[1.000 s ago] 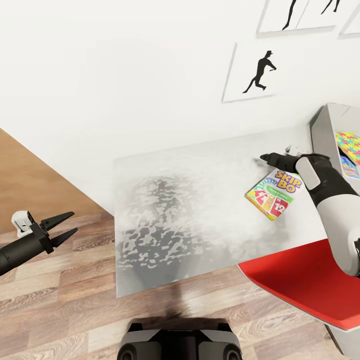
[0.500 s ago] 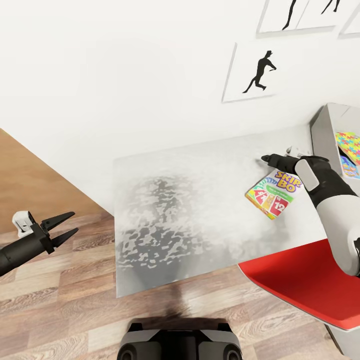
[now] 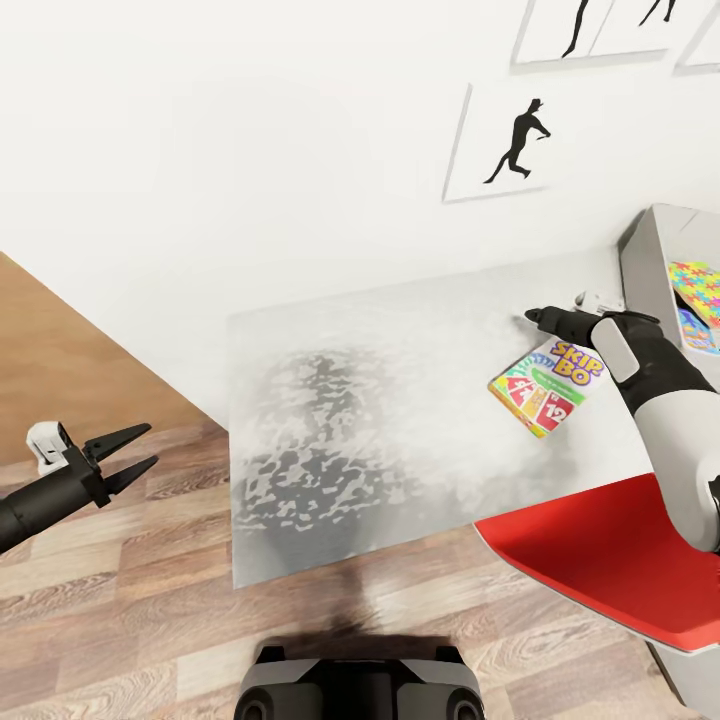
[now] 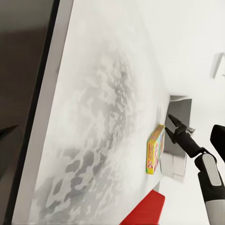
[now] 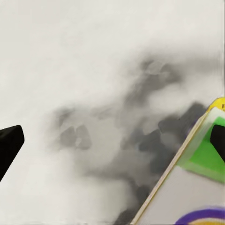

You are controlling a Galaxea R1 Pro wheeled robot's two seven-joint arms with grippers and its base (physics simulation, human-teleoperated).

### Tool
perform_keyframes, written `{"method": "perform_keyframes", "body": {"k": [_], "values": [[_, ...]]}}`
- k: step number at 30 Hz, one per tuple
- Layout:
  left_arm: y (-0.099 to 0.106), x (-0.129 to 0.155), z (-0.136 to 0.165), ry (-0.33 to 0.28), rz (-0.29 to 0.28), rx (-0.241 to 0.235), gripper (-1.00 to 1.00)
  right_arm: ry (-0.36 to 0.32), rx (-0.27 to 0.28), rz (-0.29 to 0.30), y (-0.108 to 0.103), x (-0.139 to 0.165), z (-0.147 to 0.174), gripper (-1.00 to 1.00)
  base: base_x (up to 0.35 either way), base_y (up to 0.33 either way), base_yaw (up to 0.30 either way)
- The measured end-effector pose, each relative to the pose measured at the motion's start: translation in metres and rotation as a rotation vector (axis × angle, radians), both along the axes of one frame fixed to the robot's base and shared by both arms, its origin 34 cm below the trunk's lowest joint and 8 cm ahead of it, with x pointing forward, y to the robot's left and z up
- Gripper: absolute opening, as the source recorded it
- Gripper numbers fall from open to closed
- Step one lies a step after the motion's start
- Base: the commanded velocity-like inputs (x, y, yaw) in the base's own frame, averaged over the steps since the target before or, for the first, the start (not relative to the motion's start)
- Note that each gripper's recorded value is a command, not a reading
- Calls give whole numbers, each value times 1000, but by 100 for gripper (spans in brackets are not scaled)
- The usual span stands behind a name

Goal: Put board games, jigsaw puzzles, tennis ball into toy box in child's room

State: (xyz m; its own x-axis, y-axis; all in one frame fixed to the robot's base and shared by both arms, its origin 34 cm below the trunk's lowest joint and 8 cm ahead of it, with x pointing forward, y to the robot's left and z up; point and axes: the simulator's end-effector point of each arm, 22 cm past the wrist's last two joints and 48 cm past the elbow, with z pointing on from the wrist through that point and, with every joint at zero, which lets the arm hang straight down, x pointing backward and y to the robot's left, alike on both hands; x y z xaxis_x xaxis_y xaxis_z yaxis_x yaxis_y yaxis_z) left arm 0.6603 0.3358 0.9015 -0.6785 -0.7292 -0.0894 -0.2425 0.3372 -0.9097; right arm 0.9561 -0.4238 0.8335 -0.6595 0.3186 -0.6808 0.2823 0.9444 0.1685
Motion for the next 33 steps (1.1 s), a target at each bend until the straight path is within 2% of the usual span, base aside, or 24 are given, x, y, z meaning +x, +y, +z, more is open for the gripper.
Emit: {"method": "perform_keyframes", "body": {"k": [17,33], "values": [[-2,1,3,-12,-3,-11,100,-2,3,10,5,1,0,100,-238,-69,0],[-3,3,8,-28,-4,-24,100,1,5,18,10,2,1,100,-39,-8,0]]}}
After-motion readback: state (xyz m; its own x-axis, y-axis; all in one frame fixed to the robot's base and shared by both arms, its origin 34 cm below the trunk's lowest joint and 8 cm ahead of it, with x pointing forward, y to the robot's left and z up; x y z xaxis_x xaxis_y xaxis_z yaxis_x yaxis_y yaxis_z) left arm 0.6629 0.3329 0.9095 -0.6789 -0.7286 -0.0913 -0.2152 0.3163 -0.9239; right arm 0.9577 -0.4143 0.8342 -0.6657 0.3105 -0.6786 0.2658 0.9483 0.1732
